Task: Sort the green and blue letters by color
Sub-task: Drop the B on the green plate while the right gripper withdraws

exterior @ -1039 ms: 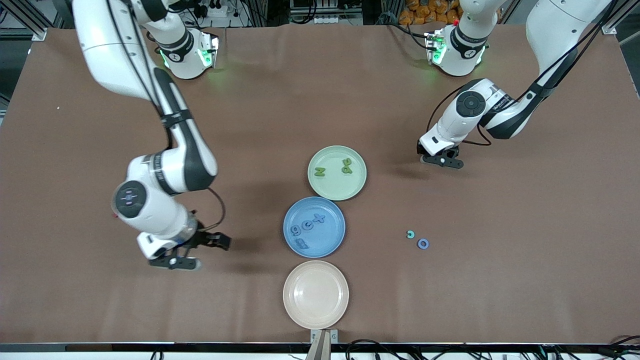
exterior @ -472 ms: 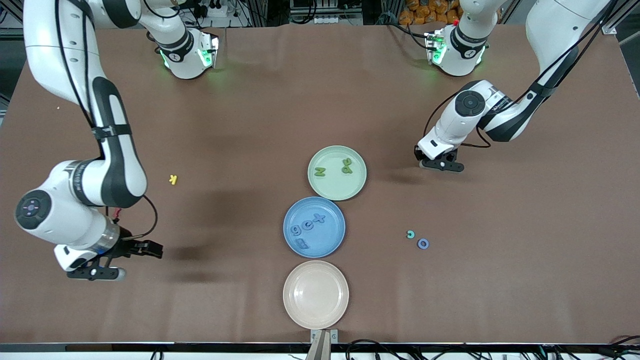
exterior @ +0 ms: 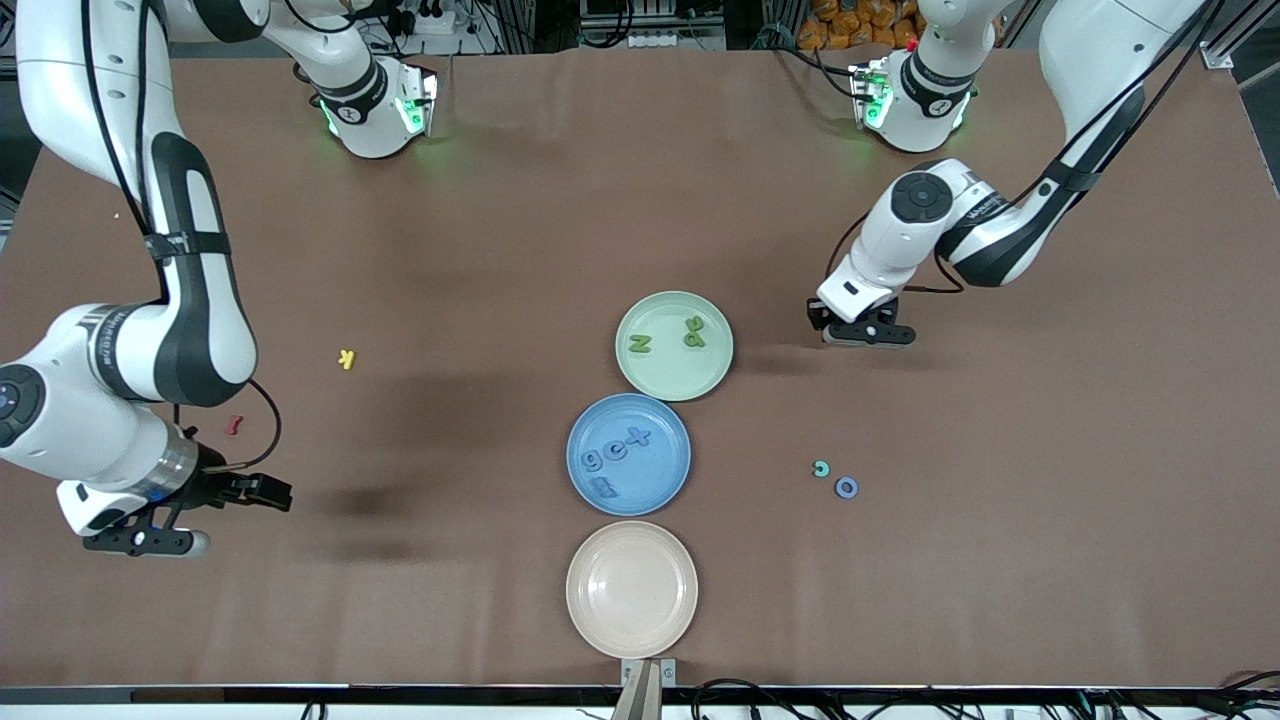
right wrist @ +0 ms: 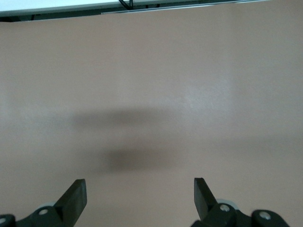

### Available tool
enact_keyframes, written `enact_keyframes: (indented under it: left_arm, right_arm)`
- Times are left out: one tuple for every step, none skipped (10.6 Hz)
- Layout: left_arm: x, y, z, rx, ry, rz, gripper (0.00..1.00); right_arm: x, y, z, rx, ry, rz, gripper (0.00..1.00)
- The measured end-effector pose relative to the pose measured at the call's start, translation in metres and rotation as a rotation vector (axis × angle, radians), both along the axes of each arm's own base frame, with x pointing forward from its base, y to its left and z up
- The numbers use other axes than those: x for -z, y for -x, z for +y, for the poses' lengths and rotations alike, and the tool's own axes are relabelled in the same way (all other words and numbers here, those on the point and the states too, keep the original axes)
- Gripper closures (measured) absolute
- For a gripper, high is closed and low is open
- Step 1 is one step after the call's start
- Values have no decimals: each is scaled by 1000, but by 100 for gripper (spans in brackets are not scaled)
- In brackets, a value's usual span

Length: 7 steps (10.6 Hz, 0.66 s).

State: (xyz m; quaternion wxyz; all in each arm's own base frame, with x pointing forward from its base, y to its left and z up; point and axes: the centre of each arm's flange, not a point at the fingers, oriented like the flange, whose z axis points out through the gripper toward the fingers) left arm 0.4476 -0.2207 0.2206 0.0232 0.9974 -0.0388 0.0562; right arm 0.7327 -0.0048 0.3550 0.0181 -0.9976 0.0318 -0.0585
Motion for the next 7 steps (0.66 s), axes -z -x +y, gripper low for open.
enact_keyframes:
  left_arm:
    - [-4,0,-13,-13,4,-4,70]
    - [-7,-1,-24,-32,6,-6,70]
    - [-11,-4,-37,-57,9,-8,70]
    - [-15,-5,-52,-80,15,-8,70]
    - [-17,-4,-68,-102,28,-5,70]
    - [-19,-1,-83,-120,43,-2,70]
    - [-20,1,-95,-134,56,0,70]
  right_arm:
    - [-7,2,-2,-1,4,12,0]
    - [-15,4,-2,-3,5,14,0]
    - [-20,4,-2,-4,6,12,0]
    - [-21,4,-2,-5,6,11,0]
    - [-21,4,-2,-5,6,13,0]
    - [-20,4,-2,-6,6,18,0]
    - [-18,5,-1,-7,5,23,0]
